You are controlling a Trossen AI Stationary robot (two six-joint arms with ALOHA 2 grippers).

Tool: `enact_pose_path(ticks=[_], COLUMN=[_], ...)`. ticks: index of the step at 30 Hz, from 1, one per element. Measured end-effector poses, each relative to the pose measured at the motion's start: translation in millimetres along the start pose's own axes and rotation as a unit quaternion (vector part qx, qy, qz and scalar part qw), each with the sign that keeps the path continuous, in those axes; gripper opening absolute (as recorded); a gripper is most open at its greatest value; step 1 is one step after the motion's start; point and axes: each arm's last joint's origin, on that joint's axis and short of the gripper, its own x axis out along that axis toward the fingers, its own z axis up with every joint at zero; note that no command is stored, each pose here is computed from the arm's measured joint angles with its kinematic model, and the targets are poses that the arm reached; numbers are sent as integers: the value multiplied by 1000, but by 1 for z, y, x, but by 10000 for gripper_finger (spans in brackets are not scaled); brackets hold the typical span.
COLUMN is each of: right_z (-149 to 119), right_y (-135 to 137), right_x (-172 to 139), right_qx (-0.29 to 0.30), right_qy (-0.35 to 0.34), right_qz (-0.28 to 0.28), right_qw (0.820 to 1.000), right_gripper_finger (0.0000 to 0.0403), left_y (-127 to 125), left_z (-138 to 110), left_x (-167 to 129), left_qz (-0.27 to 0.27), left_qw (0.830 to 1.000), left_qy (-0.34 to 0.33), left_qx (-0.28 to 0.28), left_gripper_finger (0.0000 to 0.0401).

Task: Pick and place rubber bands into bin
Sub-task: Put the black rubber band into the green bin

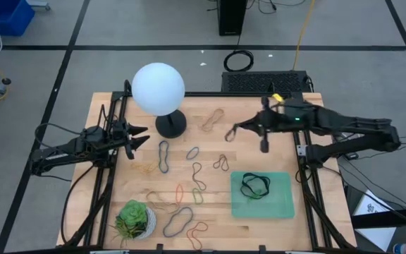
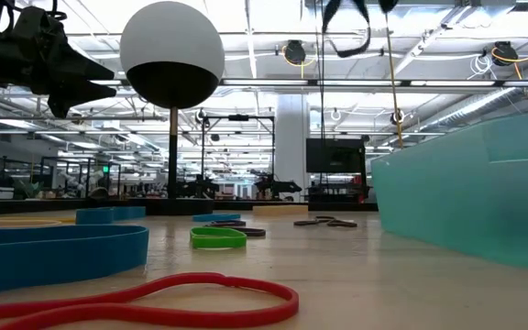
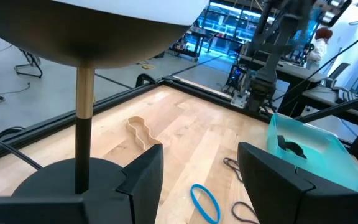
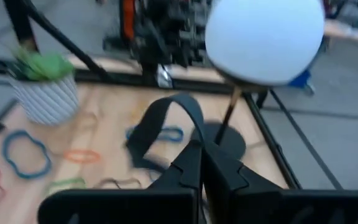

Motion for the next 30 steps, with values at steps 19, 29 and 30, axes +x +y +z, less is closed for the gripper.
enact_pose_path(ticks=[19,29,30], right_z=[15,-7,-9], right_y=[26,57,62], right_x=[-35,-20,-18], right_qx=[104,209,213], right_qy=[-70,92,109], right_qz=[155,212,214], right_qw=[980,950,947], right_gripper_finger=[0,0,0], left_y=[0,0,0], left_z=[0,0,0], left_x=[0,0,0], left_qz=[0,0,0], left_qw=[1000,1000,1000], left_qy=[-2,1,2], left_qx=[-1,-13,-13], left_gripper_finger=[212,212,212])
